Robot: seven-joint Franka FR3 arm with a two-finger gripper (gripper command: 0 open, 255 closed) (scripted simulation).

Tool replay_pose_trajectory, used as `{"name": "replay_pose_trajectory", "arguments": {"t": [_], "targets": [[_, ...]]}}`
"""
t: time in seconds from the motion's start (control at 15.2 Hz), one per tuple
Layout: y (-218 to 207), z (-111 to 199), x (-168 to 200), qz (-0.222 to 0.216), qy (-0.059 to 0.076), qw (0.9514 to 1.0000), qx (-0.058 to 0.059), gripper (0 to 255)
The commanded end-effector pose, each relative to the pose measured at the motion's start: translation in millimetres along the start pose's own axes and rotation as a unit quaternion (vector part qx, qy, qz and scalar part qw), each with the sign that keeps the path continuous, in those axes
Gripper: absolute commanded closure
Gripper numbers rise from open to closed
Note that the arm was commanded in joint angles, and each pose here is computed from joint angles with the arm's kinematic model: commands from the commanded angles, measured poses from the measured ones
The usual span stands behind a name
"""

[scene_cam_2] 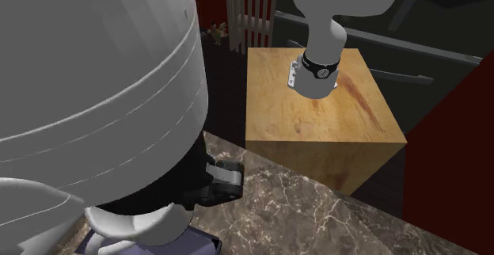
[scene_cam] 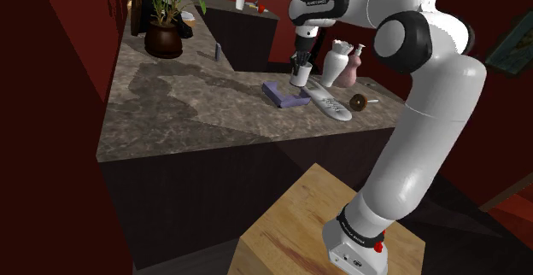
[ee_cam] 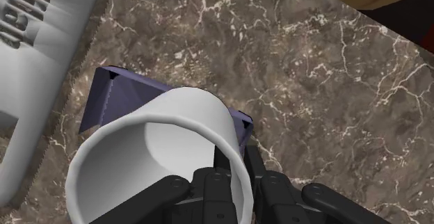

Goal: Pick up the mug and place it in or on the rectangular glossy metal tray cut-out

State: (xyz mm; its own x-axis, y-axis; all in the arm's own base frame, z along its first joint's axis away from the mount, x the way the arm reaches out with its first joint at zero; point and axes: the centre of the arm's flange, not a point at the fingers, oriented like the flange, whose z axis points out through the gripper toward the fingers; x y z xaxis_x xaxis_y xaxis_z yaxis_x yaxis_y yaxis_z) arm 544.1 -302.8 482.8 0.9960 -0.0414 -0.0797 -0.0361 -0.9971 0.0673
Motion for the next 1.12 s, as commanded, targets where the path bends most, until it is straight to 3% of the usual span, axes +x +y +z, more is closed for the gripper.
{"name": "replay_pose_trajectory", "arguments": {"t": [0.0, 0.4, 1.06], "targets": [[19.4, -0.8, 26.8, -0.001, 0.0, 1.0, 0.0, 255], [65.5, -9.8, 84.2, -0.001, 0.0, 1.0, 0.0, 255], [62.0, 42.7, 88.4, -0.001, 0.0, 1.0, 0.0, 255]]}}
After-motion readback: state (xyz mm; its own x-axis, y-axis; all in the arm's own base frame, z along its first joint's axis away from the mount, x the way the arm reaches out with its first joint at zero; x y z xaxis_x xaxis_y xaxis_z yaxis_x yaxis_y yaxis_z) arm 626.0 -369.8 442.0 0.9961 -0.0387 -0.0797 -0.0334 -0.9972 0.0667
